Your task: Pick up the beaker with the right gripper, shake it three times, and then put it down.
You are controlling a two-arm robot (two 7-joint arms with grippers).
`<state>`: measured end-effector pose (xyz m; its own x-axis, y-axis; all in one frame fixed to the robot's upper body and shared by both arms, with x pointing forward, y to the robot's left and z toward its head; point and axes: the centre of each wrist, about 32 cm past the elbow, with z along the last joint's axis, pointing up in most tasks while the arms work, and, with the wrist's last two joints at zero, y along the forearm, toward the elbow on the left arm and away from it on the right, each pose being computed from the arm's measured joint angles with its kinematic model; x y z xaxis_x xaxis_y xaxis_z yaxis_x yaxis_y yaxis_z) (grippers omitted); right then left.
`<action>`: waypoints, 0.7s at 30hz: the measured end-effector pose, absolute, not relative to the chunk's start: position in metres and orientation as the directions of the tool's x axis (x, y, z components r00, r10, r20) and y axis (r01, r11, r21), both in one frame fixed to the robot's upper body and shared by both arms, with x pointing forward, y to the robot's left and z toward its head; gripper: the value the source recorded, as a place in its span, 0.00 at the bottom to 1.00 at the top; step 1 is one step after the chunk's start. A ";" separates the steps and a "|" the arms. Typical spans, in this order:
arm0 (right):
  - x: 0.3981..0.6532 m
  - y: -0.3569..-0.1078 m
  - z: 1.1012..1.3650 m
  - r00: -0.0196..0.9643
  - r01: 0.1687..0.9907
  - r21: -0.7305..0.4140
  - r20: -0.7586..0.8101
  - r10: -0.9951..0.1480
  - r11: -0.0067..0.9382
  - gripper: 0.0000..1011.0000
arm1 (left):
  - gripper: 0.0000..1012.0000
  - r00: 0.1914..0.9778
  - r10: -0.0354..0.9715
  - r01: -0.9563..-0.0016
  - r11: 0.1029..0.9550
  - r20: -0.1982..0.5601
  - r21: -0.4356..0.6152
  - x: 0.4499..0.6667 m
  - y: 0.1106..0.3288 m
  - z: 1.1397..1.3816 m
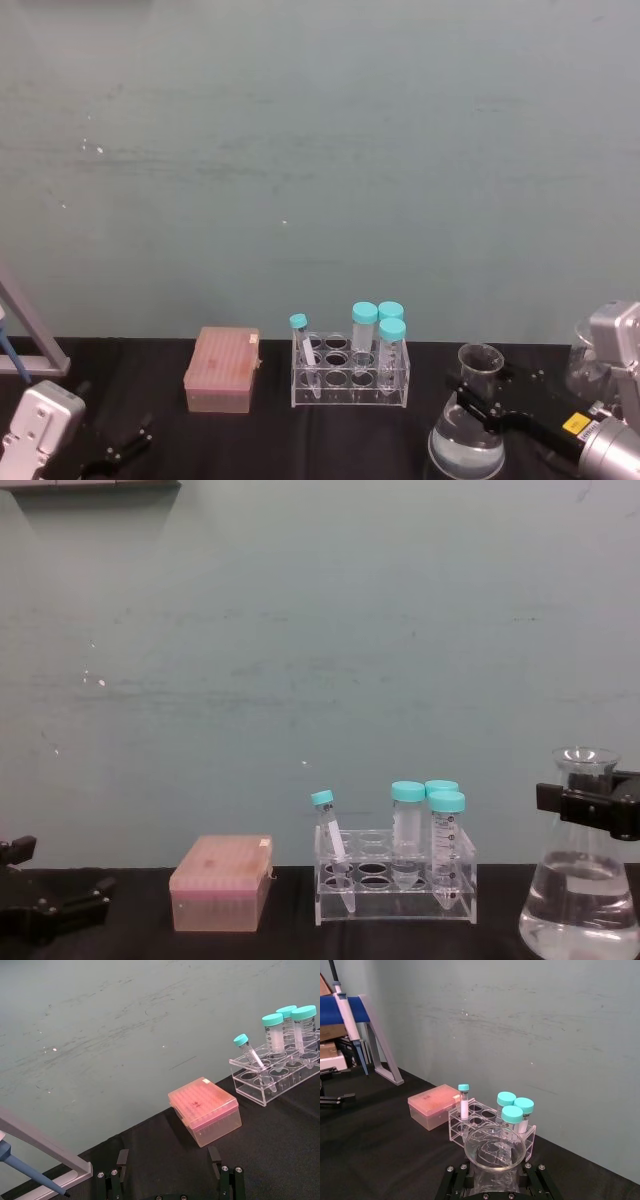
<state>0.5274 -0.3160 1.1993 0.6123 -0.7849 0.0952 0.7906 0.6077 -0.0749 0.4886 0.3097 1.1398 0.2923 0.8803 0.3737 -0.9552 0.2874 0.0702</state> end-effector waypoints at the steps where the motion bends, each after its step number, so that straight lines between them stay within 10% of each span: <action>1: 0.527 -0.316 1.199 0.612 0.791 -0.075 0.095 -0.785 0.608 0.45 | 0.99 0.292 0.880 -0.955 0.287 0.374 0.070 0.489 0.310 1.140; 21: 0.529 -0.317 1.196 0.604 0.796 -0.053 0.044 -0.795 0.602 0.45 | 0.99 0.292 0.880 -0.955 0.287 0.374 0.070 0.489 0.310 1.140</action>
<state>0.5294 -0.3171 1.1964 0.6044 -0.7954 0.0439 0.7965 0.6023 -0.0533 0.4886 0.3097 1.1398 0.2923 0.8803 0.3737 -0.9552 0.2874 0.0703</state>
